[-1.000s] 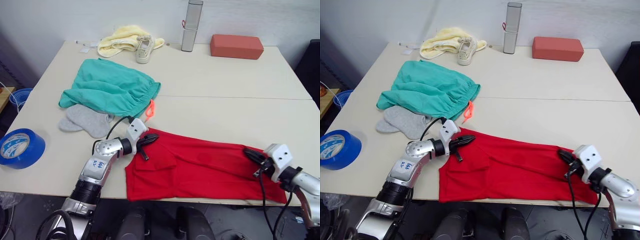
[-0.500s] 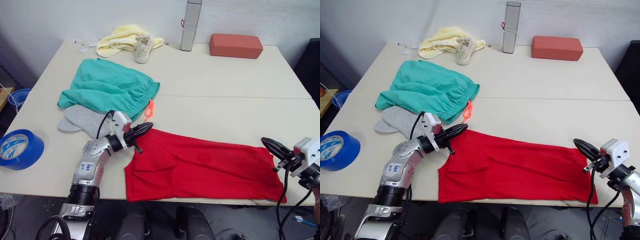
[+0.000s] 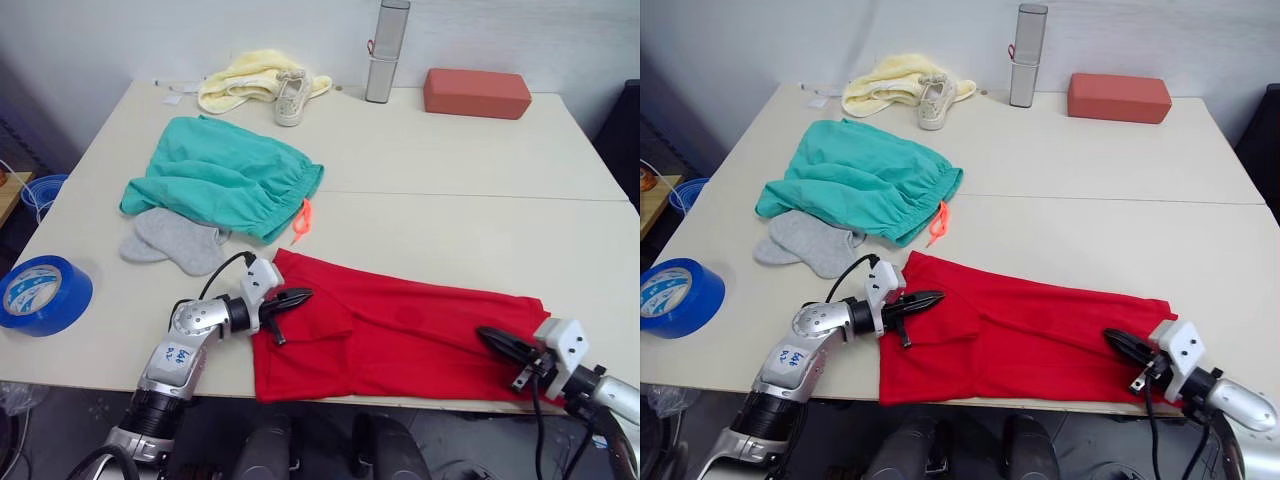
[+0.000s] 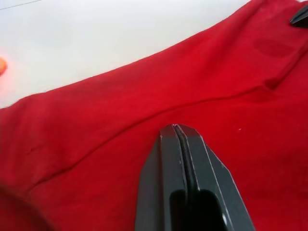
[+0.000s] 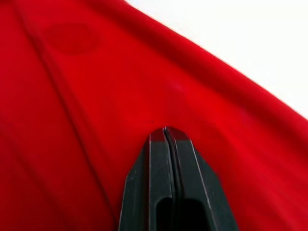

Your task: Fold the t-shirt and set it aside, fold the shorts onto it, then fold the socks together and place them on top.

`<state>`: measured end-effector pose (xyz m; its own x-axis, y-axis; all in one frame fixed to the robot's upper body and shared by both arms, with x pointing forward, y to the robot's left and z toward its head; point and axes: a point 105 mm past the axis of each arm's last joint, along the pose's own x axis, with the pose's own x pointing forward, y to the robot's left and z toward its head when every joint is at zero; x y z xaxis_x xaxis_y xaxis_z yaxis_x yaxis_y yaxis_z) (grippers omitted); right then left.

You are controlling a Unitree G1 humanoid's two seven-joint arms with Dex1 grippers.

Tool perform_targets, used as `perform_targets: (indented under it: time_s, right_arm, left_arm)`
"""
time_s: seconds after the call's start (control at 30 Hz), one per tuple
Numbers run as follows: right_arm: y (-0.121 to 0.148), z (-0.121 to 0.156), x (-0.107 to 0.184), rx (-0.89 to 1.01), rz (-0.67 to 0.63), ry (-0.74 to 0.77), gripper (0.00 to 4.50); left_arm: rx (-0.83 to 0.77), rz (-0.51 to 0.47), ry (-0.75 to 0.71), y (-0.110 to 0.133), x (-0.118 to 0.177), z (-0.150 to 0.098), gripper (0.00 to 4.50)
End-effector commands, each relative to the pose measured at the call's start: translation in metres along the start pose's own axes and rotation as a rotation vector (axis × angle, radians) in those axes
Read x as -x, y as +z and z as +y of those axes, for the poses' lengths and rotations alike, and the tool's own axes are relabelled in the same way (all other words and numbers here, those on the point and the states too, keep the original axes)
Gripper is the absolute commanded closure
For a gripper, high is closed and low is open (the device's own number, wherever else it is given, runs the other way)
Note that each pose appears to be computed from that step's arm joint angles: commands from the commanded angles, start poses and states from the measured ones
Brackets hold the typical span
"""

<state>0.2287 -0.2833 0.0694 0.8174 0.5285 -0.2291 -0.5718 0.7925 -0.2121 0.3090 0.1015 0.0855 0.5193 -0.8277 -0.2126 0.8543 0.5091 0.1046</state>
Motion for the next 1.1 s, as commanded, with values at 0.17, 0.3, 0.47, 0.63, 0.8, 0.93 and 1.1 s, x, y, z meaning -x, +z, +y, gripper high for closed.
perform_targets:
  time_s: [0.17, 0.3, 0.47, 0.63, 0.8, 0.93, 1.1]
  right_arm:
    - [-0.013, -0.035, 0.035, 0.016, 0.046, -0.172, 4.50]
    - [-0.014, -0.044, 0.042, 0.019, 0.052, -0.202, 4.50]
    - [-0.006, -0.051, 0.045, 0.022, 0.033, -0.204, 4.50]
    - [0.028, -0.056, 0.048, -0.032, -0.057, -0.144, 4.50]
    - [0.053, -0.054, 0.044, -0.036, -0.046, -0.077, 4.50]
    - [0.065, -0.041, 0.034, -0.095, -0.016, 0.021, 4.33]
    - [0.065, -0.048, 0.027, -0.086, 0.096, 0.086, 2.84]
  left_arm:
    - [0.005, 0.027, 0.069, -0.008, 0.017, 0.015, 4.48]
    - [-0.007, 0.018, 0.093, -0.007, 0.026, 0.020, 4.48]
    - [-0.025, -0.029, 0.102, -0.002, 0.039, 0.026, 4.48]
    - [-0.004, -0.154, 0.023, 0.022, 0.067, 0.024, 4.48]
    - [-0.056, -0.157, -0.028, 0.037, 0.085, 0.024, 4.48]
    - [-0.001, -0.180, -0.066, 0.045, 0.087, 0.022, 4.50]
    - [0.000, -0.159, -0.121, 0.050, 0.082, 0.014, 3.58]
